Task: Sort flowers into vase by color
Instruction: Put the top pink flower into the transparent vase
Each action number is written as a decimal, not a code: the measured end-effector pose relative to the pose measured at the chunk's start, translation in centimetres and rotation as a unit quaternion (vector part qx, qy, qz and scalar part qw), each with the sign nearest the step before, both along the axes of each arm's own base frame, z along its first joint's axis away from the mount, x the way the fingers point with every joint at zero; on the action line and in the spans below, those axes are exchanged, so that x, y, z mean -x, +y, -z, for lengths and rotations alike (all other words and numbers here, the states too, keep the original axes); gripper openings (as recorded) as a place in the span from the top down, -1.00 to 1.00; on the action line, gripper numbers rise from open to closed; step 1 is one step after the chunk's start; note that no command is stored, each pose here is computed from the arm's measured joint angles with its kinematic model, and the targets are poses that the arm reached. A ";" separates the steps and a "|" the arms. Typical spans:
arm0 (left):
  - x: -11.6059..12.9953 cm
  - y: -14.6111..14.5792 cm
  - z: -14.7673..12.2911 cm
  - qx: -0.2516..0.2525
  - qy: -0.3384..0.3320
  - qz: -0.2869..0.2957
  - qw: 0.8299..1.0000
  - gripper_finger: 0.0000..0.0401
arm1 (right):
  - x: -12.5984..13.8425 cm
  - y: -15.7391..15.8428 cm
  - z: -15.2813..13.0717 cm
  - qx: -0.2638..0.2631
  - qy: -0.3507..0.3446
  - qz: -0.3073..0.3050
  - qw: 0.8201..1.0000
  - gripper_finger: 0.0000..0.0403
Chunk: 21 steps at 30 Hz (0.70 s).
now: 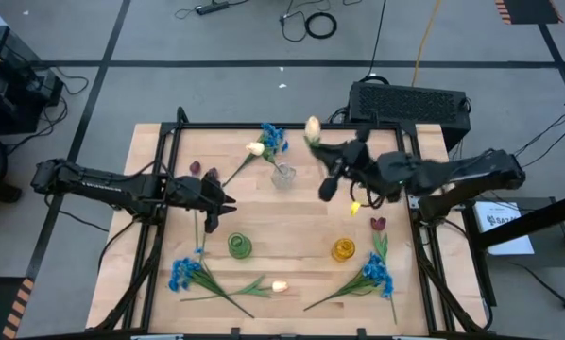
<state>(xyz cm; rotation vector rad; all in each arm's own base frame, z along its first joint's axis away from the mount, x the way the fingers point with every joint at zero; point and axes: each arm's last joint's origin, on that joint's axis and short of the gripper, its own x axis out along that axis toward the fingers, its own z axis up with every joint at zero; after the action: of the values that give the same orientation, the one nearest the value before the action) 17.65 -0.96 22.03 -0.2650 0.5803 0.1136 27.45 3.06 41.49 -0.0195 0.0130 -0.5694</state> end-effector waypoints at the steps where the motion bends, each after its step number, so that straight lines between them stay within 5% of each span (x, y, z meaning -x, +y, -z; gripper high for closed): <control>1: 0.0 -0.1 0.0 0.002 0.000 -0.001 1.000 0.37 | -0.4 -0.1 0.6 0.012 -0.028 -0.010 0.999 0.91; 8: 0.0 -0.4 -0.1 -0.006 -0.004 -0.005 1.000 0.37 | -1.2 -2.3 3.0 0.061 -0.175 -0.012 0.983 0.91; 21: -0.1 -0.5 -0.2 -0.008 -0.014 -0.008 1.000 0.37 | -2.0 -5.9 9.3 0.049 -0.235 -0.002 0.971 0.91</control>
<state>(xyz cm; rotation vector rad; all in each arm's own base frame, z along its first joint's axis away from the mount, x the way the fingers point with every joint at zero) 17.74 -1.43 22.24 -0.2555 0.5501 0.1296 29.41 -2.88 32.17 0.0188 -0.4766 -0.5586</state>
